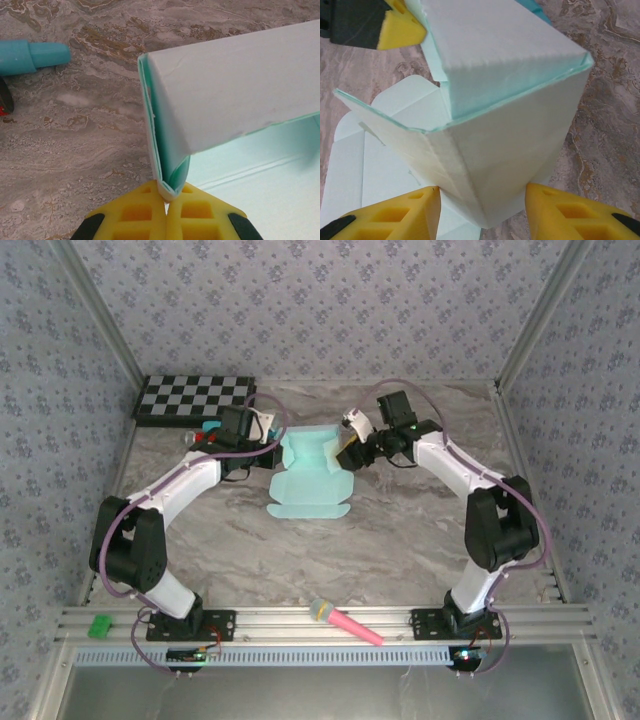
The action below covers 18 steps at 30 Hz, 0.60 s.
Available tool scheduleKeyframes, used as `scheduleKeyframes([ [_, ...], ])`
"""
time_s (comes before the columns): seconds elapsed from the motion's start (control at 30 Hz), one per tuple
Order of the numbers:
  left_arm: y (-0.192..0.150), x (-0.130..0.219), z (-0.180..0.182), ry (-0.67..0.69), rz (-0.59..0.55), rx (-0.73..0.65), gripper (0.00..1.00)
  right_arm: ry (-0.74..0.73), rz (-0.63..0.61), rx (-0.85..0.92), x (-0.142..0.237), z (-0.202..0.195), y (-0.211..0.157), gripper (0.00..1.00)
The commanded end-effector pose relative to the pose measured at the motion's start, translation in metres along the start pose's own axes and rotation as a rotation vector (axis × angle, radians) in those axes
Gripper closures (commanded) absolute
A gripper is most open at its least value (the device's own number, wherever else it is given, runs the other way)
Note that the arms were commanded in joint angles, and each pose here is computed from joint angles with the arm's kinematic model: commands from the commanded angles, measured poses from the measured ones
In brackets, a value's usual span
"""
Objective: Fold the paper box
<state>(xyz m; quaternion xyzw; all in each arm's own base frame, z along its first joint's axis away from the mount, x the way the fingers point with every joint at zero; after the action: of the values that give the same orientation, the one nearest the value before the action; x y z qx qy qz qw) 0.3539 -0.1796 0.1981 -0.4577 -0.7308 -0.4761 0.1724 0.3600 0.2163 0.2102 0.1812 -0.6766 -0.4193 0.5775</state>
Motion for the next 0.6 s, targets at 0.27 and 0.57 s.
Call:
scheduleKeyframes([
  [0.27,0.012,0.008,-0.019,-0.065,-0.023,-0.02,1.0,-0.269,0.005,-0.021,-0.016,-0.027,0.012,0.48],
  [0.57,0.013,0.009,-0.021,-0.077,-0.021,-0.027,1.0,-0.401,0.061,-0.044,-0.03,-0.041,0.004,0.53],
])
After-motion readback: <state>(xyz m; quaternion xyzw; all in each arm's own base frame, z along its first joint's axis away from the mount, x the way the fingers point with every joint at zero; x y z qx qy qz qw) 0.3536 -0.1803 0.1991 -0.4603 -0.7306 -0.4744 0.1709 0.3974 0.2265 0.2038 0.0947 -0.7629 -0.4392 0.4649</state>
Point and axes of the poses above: each hand's point on the last joint's axis, 136 mm out from that joint toward the fingers, its own x axis back along the fingers, its own z axis along the line the jaws close on, y = z × x, the point moved 6 cm from there along x, back along the fingers, and after that the axes turned 15 degrees about x, right-handed, at the moved point
